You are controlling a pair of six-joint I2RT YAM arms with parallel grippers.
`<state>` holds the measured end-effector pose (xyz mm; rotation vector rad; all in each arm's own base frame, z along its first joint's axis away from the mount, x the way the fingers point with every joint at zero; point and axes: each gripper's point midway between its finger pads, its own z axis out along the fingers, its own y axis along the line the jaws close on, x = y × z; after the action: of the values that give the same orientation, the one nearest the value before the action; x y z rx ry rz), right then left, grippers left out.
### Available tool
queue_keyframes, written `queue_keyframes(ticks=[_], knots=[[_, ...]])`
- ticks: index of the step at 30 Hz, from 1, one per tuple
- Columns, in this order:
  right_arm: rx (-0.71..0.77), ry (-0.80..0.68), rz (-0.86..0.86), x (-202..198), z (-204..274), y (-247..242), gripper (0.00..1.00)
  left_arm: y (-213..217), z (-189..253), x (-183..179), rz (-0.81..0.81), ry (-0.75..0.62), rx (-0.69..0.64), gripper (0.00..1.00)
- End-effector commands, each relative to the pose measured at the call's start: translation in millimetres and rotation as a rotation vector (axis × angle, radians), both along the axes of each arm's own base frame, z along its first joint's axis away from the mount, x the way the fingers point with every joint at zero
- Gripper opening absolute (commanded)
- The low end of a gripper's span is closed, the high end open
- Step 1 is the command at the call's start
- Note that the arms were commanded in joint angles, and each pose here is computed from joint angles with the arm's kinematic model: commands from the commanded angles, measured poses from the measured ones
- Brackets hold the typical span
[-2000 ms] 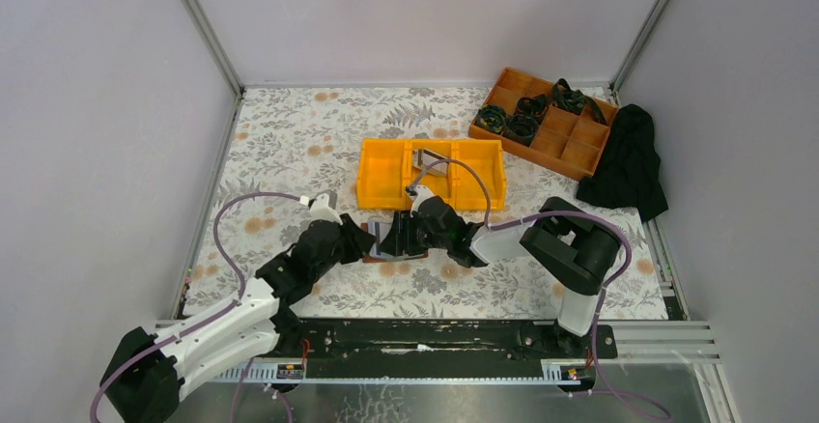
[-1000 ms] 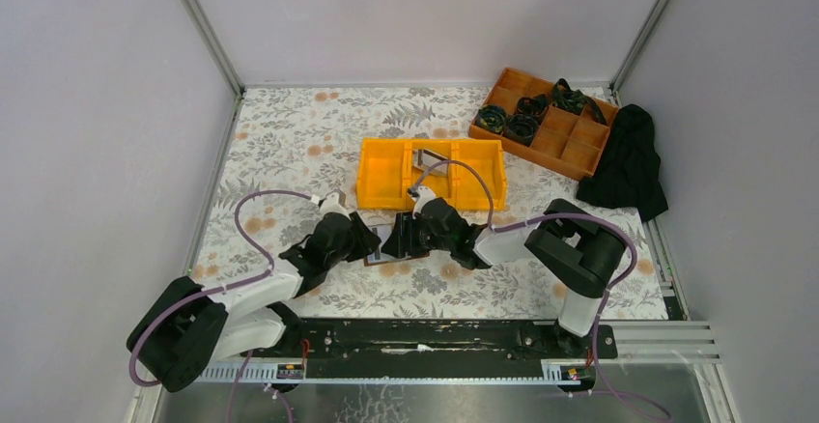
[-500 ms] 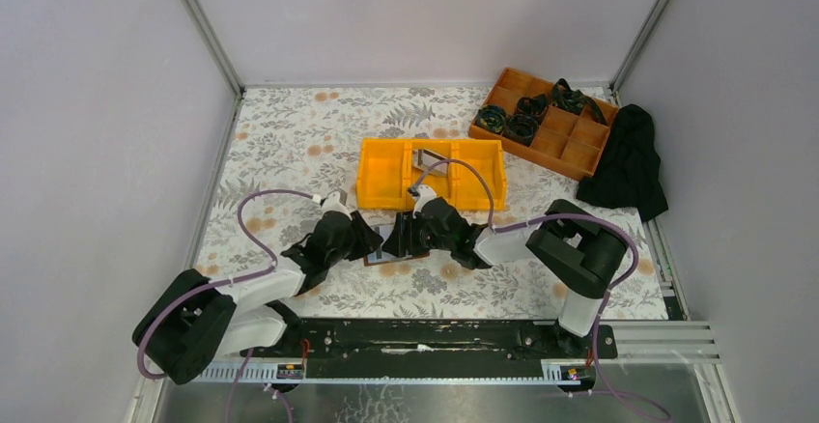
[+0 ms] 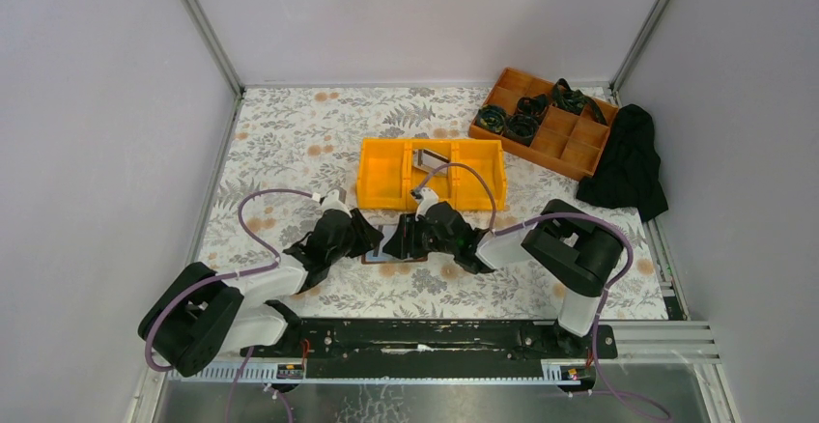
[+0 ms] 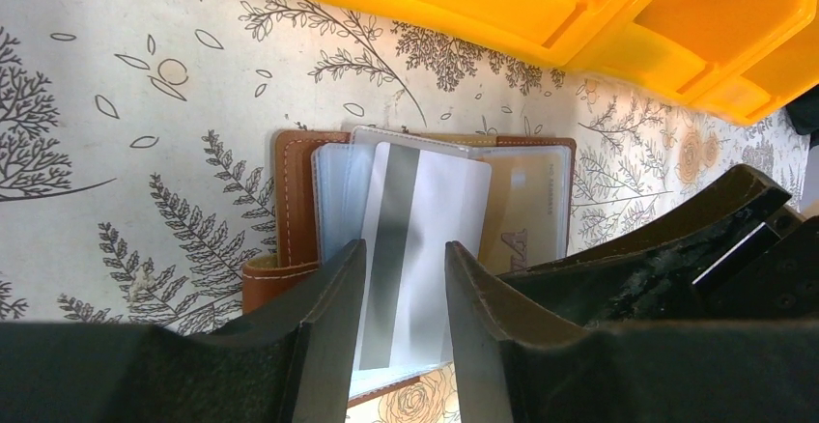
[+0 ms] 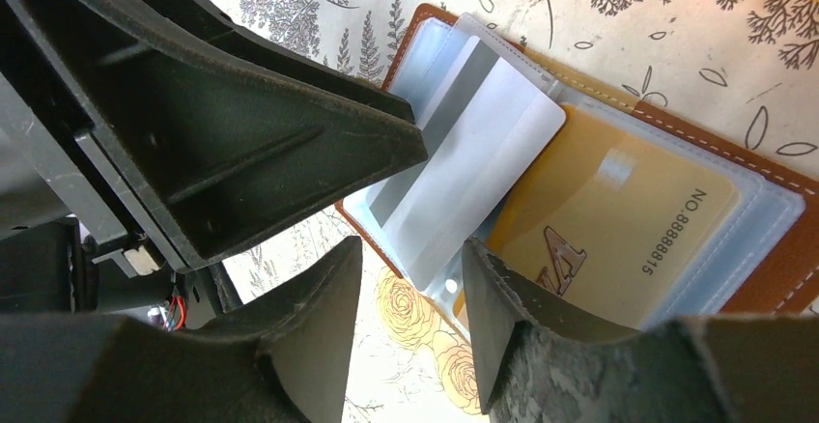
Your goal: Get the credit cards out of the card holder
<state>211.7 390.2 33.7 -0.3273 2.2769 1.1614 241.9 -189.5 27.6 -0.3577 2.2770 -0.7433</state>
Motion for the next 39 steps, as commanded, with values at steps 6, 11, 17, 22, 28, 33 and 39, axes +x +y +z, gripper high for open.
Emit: queue_keyframes(ticks=[6,11,17,22,28,33,39], knots=[[0.161,-0.031,-0.013,11,32,12,0.45,0,-12,-12,-0.031,0.045,0.004,0.43],[0.184,-0.049,-0.026,18,42,15,0.43,0,-13,-14,-0.034,0.050,0.000,0.43],[0.173,-0.040,-0.012,21,36,22,0.42,0,-12,-15,-0.037,0.048,-0.004,0.43],[0.222,-0.020,0.001,19,34,29,0.42,-1,-13,-15,-0.038,0.050,-0.005,0.43],[0.290,-0.029,-0.001,21,41,30,0.41,-2,-13,-16,-0.043,0.052,-0.008,0.43],[0.362,-0.043,0.000,20,52,25,0.38,-1,-14,-16,-0.041,0.054,-0.006,0.43],[0.363,-0.030,0.003,20,46,24,0.38,3,-3,-12,-0.022,0.027,0.007,0.43]])
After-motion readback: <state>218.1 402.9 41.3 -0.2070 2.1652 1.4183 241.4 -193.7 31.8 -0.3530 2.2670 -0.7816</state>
